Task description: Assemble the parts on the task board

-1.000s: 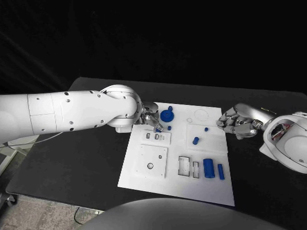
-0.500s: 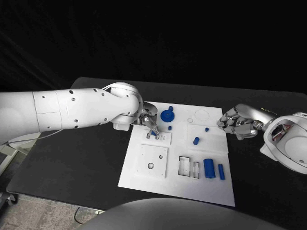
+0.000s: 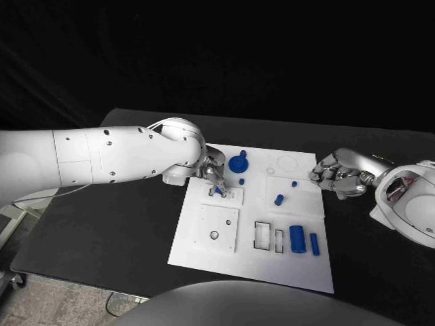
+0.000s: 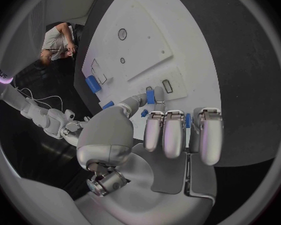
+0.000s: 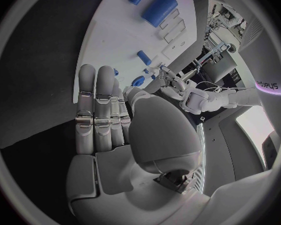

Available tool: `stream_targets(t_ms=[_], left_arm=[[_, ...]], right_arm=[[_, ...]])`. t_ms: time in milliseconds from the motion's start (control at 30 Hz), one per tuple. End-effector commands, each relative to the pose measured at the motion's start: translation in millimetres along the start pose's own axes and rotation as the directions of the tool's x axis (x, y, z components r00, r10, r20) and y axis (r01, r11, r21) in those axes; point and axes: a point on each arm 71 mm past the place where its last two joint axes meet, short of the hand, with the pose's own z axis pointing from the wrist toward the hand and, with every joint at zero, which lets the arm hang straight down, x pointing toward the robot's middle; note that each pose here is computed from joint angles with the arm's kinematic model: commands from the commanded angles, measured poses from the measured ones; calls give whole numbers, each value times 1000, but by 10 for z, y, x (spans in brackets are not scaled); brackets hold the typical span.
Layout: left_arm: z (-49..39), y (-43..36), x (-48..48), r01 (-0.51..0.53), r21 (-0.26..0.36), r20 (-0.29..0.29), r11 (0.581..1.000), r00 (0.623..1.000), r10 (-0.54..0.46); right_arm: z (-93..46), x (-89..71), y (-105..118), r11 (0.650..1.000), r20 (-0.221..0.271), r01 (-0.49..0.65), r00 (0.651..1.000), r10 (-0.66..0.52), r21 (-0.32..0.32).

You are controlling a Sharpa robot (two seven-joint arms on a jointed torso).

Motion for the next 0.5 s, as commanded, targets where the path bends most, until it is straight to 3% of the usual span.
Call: stream_targets(t_ms=[33, 500], left_arm=[[13, -28, 8, 1, 5, 14, 1000, 1000, -1], [29, -49, 50, 64, 26, 2, 998, 998, -64]], right_arm=[[0, 7, -4, 1000, -7, 5, 1000, -5, 8], [-1, 16, -24, 1000, -14, 7, 1000, -7, 19]])
